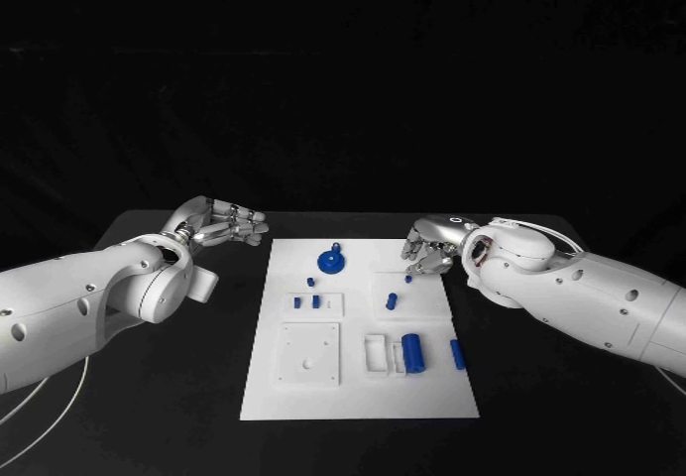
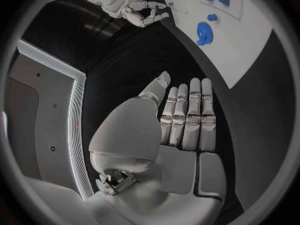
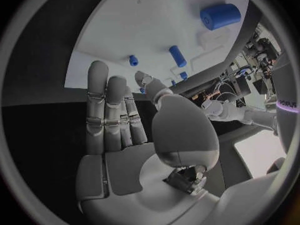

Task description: Assemble the parts on the task board

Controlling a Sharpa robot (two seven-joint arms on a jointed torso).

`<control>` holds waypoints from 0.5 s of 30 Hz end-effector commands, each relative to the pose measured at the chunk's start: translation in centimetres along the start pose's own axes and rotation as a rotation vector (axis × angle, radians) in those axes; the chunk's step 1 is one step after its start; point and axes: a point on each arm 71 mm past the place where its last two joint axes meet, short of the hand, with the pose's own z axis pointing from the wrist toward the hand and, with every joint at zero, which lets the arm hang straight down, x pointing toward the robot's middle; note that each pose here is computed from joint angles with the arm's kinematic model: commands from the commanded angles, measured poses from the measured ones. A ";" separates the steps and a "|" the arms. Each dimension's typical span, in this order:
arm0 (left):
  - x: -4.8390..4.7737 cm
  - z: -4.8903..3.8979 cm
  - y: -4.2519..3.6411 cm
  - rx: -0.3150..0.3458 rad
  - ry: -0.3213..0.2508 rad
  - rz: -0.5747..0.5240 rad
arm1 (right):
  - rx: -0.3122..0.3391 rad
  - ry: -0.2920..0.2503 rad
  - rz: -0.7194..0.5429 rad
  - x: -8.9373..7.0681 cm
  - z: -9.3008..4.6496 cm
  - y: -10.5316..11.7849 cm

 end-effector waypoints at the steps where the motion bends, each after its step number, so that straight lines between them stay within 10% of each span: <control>1: -0.03 -0.05 -0.53 0.033 -0.027 -0.048 | 0.022 0.052 -0.081 0.4 0.0 0.1; 15: 0.08 -0.11 -0.67 0.035 -0.027 -0.065 | -0.003 0.098 -0.074 1.4 -0.3 1.0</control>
